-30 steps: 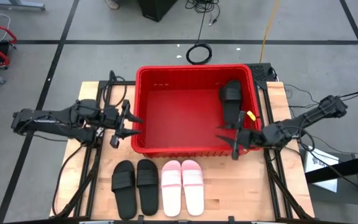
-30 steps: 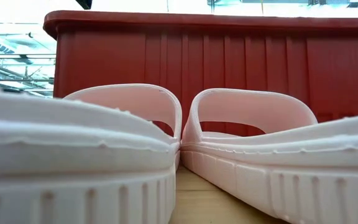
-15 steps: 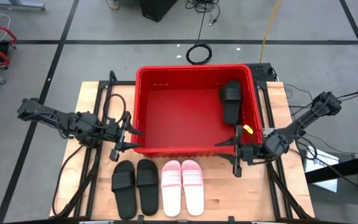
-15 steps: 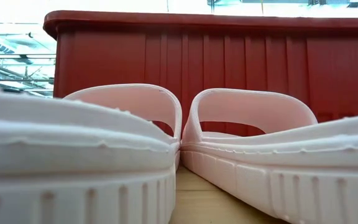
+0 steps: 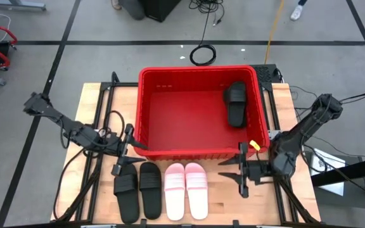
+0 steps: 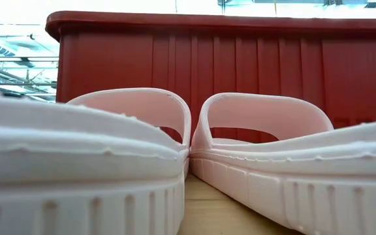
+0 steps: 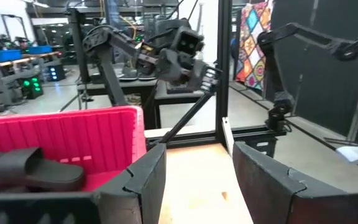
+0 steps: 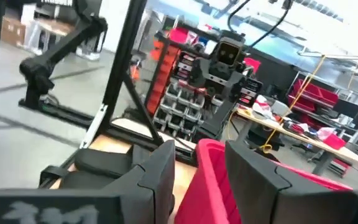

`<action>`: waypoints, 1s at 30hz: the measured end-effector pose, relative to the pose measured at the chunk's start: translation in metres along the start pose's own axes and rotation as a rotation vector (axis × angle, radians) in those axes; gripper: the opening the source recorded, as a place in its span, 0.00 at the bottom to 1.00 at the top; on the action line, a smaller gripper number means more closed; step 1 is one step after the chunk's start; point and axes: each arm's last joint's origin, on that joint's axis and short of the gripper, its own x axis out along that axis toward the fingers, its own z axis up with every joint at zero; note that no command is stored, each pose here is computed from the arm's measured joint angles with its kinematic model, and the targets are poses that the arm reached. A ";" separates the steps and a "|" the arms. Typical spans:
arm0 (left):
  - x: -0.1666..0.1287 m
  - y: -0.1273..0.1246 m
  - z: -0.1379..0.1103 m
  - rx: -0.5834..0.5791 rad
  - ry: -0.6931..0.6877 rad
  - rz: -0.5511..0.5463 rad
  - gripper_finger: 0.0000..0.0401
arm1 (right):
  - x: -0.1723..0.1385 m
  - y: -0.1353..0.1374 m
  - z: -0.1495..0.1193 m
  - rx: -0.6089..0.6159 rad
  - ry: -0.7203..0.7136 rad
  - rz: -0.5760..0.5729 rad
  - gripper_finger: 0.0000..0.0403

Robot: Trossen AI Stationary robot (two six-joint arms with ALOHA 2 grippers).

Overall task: Pick and place slides into bin
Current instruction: Put the right pink slide into the bin

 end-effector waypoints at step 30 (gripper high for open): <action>-0.003 -0.007 0.009 -0.013 -0.043 0.130 0.46 | 0.070 0.044 -0.027 -0.324 0.440 -0.106 0.32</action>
